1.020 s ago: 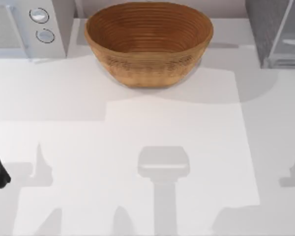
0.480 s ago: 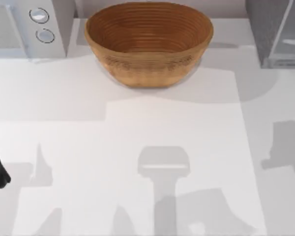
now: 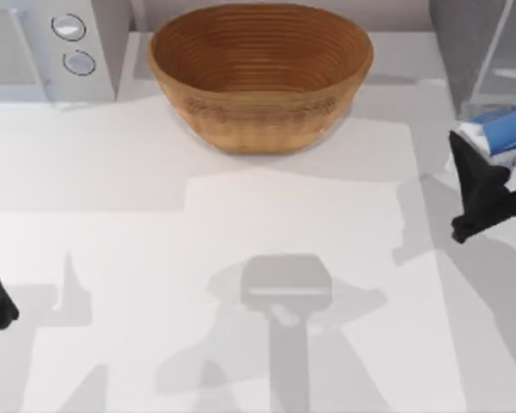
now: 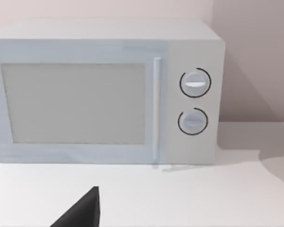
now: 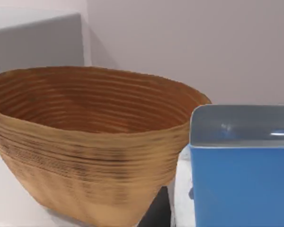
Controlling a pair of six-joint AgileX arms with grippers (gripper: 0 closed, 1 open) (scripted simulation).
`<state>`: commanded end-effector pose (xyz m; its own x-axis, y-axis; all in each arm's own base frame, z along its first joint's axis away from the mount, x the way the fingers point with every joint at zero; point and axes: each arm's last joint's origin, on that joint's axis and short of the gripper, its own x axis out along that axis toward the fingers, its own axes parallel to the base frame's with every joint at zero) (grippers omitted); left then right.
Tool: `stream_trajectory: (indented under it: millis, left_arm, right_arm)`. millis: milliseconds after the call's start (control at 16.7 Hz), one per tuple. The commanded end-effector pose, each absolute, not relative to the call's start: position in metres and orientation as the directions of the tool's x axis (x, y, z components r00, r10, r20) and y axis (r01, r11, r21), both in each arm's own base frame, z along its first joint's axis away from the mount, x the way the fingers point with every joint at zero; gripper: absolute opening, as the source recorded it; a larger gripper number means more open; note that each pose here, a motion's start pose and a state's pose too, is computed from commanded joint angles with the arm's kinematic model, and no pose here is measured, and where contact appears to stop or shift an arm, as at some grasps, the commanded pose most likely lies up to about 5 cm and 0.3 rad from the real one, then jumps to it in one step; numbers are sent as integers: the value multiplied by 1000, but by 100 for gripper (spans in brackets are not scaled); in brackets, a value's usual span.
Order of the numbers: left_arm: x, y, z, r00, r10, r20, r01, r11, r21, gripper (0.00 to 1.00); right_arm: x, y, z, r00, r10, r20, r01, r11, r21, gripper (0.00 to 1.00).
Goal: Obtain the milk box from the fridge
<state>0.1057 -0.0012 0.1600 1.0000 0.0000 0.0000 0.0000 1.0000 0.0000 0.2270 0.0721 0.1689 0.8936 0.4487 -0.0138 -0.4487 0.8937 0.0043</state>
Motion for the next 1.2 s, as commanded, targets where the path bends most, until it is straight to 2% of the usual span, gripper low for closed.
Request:
stream_trajectory:
  millis: [240,540,780,1200]
  left_arm:
    - [106,-1,160,1000,0,0,0,1000,0,100]
    - [106,-1,160,1000,0,0,0,1000,0,100]
    - [106,-1,160,1000,0,0,0,1000,0,100]
    - [106,-1,160,1000,0,0,0,1000,0,100]
  right_arm:
    - [252,104,127,826,562,-30,-562,827,15,0]
    - [262,133,80,752,659,-12,-659,752,11,0]
    - [262,143,63,722,692,6,-692,722,3,0]
    - [264,145,60,722,692,3,-692,722,5,0]
